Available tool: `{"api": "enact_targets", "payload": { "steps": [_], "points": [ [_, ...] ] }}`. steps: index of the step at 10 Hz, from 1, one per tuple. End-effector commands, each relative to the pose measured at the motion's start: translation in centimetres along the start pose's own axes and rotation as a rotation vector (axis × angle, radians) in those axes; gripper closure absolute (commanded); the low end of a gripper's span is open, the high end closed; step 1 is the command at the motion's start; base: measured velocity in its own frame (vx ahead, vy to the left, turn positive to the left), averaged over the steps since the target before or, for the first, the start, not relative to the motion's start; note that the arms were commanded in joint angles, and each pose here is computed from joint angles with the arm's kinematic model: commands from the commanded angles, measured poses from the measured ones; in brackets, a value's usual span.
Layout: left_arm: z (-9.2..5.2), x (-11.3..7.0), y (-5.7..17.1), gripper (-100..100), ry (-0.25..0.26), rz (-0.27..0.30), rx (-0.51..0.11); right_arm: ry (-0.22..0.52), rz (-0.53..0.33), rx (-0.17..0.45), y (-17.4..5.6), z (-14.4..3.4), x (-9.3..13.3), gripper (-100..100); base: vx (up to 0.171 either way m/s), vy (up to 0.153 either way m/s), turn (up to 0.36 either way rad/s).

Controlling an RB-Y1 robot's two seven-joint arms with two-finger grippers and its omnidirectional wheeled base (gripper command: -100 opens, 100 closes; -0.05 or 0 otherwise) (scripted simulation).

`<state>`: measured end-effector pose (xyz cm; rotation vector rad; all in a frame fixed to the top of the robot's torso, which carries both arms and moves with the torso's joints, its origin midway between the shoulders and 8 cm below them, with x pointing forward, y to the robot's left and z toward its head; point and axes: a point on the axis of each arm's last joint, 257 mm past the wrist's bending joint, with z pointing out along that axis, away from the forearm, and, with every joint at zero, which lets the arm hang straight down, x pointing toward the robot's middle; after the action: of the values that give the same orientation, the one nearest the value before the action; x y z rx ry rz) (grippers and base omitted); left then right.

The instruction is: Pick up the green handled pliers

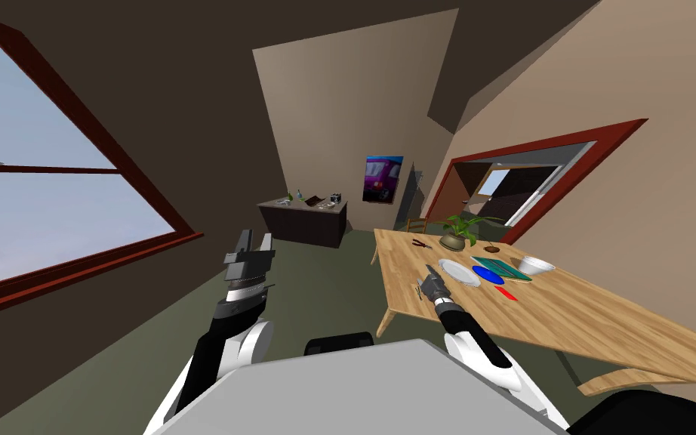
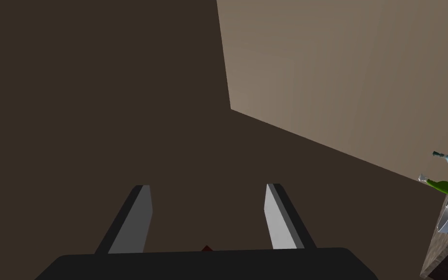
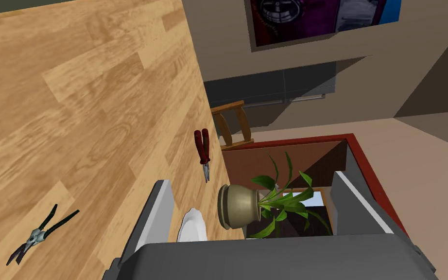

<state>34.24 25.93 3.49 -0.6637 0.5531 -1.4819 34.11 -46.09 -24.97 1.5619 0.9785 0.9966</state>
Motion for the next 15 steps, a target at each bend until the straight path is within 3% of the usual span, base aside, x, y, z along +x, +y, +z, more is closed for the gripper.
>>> {"api": "enact_targets", "payload": {
  "steps": [1,2,5,8,9,12,15],
  "points": [
    [0.0,0.0,0.0,0,0.000,0.000,0.000,-0.045,0.048,0.057,-1.5,0.1,-2.4,-100,0.097,0.068,-0.073],
    [0.0,0.0,0.0,0,0.000,0.000,0.000,-0.053,0.048,0.085,-2.3,0.1,-2.6,-100,0.076,0.062,-0.049],
    [0.0,0.0,0.0,0,0.000,0.000,0.000,-0.141,0.143,0.192,-5.5,-0.7,-6.8,-100,0.075,0.068,-0.058],
    [0.0,0.0,0.0,0,0.000,0.000,0.000,-0.200,0.197,0.285,-8.1,-1.6,-9.0,-100,0.087,0.045,-0.051],
    [0.0,0.0,0.0,0,0.000,0.000,0.000,-0.243,0.250,0.320,-9.3,-2.1,-10.9,-100,0.089,0.043,-0.062],
    [0.0,0.0,0.0,0,0.000,0.000,0.000,-0.304,0.309,0.405,-11.7,-3.3,-12.7,-100,0.081,0.044,-0.036],
    [0.0,0.0,0.0,0,0.000,0.000,0.000,-0.397,0.427,0.486,-14.2,-5.0,-15.6,-100,0.084,0.025,-0.040]
  ]
}}
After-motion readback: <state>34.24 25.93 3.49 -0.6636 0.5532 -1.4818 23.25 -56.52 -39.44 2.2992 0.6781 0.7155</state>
